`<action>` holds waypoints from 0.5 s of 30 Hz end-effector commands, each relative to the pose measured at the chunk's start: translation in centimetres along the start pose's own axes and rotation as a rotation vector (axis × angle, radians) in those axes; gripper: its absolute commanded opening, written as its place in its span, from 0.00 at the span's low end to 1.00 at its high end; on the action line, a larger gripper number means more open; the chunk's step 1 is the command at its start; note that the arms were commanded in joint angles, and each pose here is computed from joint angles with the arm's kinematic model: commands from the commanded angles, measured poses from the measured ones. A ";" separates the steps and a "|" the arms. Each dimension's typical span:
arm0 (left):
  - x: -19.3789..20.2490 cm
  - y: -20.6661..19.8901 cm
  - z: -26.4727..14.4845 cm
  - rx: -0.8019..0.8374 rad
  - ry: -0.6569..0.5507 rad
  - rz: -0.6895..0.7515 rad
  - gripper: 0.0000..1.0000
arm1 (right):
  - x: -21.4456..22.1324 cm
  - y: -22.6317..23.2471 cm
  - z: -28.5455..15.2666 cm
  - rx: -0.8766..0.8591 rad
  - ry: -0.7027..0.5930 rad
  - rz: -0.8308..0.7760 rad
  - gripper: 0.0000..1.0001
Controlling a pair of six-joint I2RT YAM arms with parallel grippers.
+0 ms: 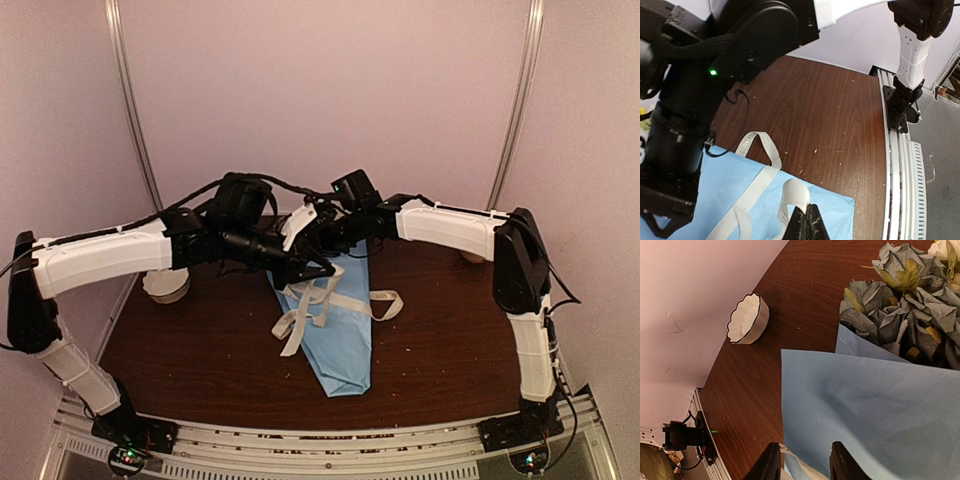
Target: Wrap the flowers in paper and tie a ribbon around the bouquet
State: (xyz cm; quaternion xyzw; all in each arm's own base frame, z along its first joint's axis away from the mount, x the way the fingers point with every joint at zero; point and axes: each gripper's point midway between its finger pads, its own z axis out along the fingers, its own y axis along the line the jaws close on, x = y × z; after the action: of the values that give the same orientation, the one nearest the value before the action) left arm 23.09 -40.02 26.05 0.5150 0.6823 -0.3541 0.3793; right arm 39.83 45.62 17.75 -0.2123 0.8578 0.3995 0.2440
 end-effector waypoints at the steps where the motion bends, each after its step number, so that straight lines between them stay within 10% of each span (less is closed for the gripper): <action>1: -3.4 -0.1 2.5 0.106 -0.082 0.087 0.00 | -1.0 0.8 -2.1 -0.051 -0.018 0.011 0.37; 15: -1.8 8.8 7.3 -0.053 -0.073 -0.121 0.00 | 1.3 -5.3 -12.4 0.056 -0.159 0.057 0.39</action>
State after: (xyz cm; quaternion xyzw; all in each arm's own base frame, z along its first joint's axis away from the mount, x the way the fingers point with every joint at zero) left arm 29.79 -44.49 21.72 0.4813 0.7048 -0.3831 0.3533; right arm 39.45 34.33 20.77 -0.1376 0.8589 0.4051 0.2814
